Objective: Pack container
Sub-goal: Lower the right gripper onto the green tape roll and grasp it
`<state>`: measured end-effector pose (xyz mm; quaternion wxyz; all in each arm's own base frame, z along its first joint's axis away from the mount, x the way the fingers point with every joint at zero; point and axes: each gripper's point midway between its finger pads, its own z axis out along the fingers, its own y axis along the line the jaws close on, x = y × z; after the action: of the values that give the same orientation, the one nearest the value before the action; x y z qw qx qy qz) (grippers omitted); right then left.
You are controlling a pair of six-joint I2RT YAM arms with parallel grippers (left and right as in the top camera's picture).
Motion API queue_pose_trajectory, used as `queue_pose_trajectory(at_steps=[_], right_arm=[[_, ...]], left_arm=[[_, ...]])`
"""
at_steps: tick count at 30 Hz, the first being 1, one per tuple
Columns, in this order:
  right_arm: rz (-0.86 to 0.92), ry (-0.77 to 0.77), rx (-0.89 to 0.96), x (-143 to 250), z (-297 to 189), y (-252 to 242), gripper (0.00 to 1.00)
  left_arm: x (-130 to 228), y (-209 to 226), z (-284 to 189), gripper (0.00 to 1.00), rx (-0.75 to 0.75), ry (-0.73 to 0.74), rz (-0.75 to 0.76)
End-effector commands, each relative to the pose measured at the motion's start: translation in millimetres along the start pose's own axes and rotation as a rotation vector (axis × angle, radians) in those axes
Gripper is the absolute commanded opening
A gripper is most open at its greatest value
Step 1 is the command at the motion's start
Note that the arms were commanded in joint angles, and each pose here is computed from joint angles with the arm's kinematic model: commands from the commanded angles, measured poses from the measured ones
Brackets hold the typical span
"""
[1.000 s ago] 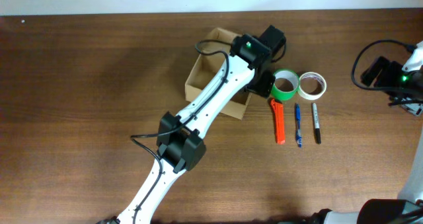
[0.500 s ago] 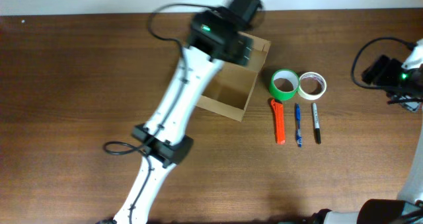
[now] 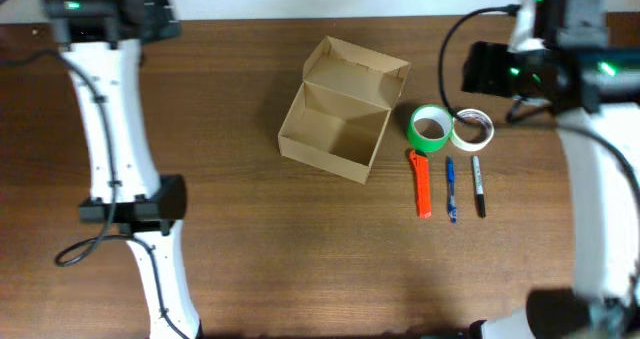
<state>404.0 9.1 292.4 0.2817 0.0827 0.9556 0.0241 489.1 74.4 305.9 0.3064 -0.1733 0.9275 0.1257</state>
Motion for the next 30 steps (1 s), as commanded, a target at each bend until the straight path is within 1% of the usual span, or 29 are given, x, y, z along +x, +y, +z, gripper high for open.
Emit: queue_pose_trajectory(at_steps=[1,4,7,10,19,22,27,30], right_arm=[[0.073,0.149,0.081,15,62,-12,0.79],[0.087,0.245,0.064,28,99,-12,0.75],[0.108,0.303,0.079,36,125,-18,0.66],[0.152,0.357,0.1,46,150,-27,0.61],[0.223,0.494,0.126,78,197,-34,0.56],[0.241,0.546,0.124,93,209,-33,0.56],[0.243,0.577,0.125,105,221,-34,0.56],[0.243,0.587,0.128,112,226,-35,0.53]], left_arm=[[-1,32,3,1.0,-0.044,0.016,-0.036],[0,52,10,1.0,-0.073,0.033,-0.066],[-1,66,13,1.0,-0.091,0.038,-0.089],[-1,73,14,1.0,-0.099,0.04,-0.099],[-1,73,14,1.0,-0.1,0.04,-0.1],[-1,73,14,1.0,-0.1,0.04,-0.101],[-1,73,14,1.0,-0.1,0.04,-0.101],[-1,73,14,1.0,-0.1,0.04,-0.101]])
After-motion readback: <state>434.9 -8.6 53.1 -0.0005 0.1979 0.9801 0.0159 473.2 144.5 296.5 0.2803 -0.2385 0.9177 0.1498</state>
